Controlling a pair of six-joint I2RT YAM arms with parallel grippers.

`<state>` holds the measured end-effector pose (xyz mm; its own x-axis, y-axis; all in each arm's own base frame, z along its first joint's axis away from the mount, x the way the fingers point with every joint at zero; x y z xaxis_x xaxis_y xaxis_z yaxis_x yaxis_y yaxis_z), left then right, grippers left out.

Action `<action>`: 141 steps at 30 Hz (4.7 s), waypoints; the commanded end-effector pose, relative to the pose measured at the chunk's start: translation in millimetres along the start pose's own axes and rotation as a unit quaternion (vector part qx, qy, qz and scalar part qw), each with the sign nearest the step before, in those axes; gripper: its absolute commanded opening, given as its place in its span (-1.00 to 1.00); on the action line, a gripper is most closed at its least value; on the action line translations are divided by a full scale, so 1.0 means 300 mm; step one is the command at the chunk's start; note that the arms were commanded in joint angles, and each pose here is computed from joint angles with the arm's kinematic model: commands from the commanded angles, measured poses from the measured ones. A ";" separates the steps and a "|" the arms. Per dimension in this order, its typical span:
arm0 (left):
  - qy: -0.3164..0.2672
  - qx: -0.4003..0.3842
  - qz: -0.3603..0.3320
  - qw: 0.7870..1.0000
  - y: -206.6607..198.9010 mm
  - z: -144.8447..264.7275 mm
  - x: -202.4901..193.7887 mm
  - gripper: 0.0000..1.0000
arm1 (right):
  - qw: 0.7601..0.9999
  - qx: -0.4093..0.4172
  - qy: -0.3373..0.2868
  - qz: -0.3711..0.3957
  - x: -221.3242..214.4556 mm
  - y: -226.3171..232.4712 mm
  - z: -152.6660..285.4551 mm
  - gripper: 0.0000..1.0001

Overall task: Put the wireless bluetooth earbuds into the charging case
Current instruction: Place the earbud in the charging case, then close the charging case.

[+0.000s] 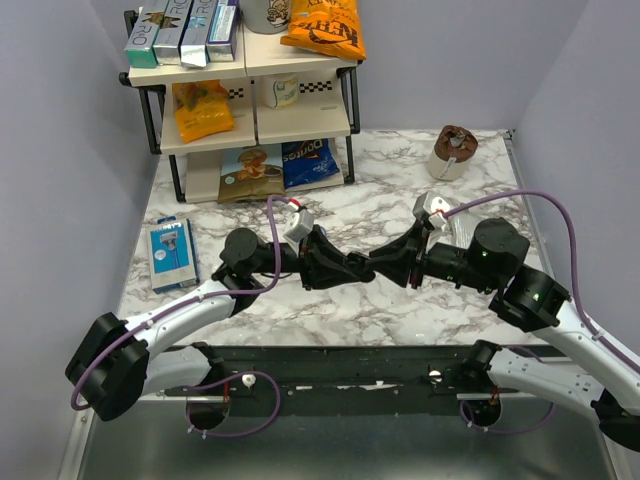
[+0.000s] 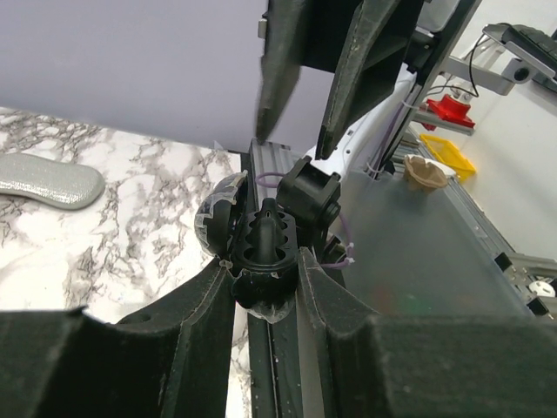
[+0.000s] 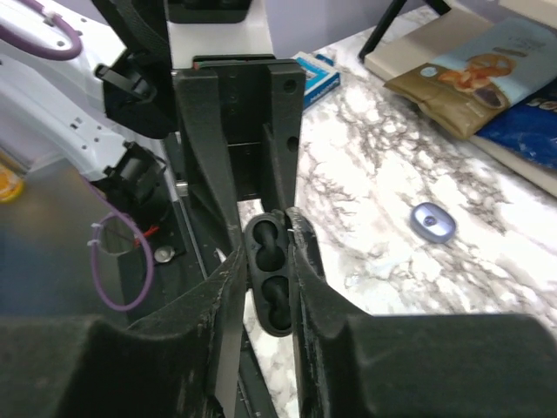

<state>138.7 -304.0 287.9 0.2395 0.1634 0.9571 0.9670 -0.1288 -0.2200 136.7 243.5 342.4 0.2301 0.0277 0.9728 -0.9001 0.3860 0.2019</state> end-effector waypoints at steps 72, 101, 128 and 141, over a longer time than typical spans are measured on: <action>-0.001 0.023 -0.067 0.998 -0.029 0.001 0.085 -1.00 | 0.990 0.004 0.106 -0.088 -0.133 -0.007 -0.091 -0.99; -0.033 0.060 -0.081 0.994 0.005 0.004 0.115 -1.00 | 0.994 0.005 0.040 -0.104 -0.135 -0.002 -0.074 -0.99; -0.005 0.059 -0.086 0.995 0.004 0.008 0.037 -1.00 | 0.968 -0.230 -0.016 -0.097 0.054 -0.205 0.013 -0.16; -0.012 0.060 -0.116 0.991 -0.010 -0.005 0.031 -1.00 | 0.974 -0.191 0.054 -0.111 -0.061 -0.188 -0.068 -0.17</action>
<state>135.3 -304.8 291.3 0.0693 0.1643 0.9840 0.9974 0.0058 -0.0712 199.2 238.4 310.7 0.4497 -0.0237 0.8928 -0.5972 0.7353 0.3204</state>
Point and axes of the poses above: each gripper's point midway between its finger pads, its own z axis back along the fingers, its own y axis along the line the jaws close on, x = y × z, the point moved 2 cm from there along z, back along the fingers, and after that the axes turned 4 degrees about -z, right-handed, at the moved point
